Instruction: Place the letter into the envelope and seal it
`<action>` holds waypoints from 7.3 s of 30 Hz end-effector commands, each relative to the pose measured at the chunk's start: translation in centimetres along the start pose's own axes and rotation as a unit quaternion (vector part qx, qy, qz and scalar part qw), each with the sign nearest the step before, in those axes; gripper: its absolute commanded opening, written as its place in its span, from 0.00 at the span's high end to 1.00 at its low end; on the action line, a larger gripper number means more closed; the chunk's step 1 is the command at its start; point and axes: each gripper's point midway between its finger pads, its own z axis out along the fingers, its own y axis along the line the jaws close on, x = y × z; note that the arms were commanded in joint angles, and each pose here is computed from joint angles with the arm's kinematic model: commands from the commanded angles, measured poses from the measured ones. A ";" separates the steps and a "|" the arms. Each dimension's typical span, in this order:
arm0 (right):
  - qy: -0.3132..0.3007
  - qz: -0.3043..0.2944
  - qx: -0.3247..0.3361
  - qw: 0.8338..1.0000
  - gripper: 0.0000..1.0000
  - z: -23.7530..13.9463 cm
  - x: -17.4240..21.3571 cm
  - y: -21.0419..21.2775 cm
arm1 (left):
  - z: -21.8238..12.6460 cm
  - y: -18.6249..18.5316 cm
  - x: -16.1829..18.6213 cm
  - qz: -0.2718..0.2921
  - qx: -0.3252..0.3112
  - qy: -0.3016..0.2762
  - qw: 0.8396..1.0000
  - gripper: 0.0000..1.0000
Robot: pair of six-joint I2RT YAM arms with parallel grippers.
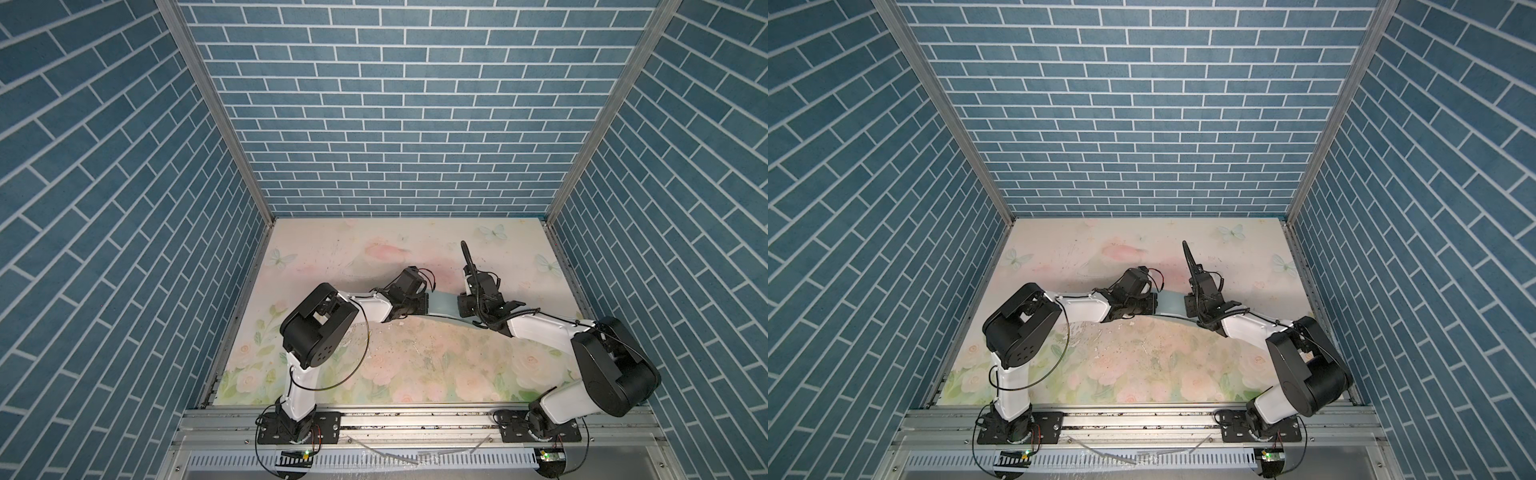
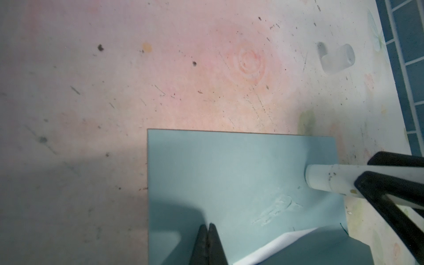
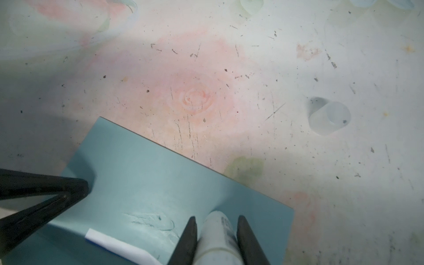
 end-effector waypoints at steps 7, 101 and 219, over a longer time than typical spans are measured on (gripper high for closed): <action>0.022 0.016 0.011 1.000 1.00 -0.9 0.9 -1.2 | 0.8 6.0 5.9 -0.013 -0.098 0.093 0.991 1.00; -0.506 -0.050 -0.298 0.808 1.00 -14.2 -18.5 11.1 | -17.7 -12.2 -14.8 -0.501 0.479 -0.066 0.718 0.58; 0.185 0.321 -0.053 0.927 1.00 -4.2 2.0 8.4 | -21.0 -1.3 -8.3 0.201 0.058 -0.270 0.940 1.00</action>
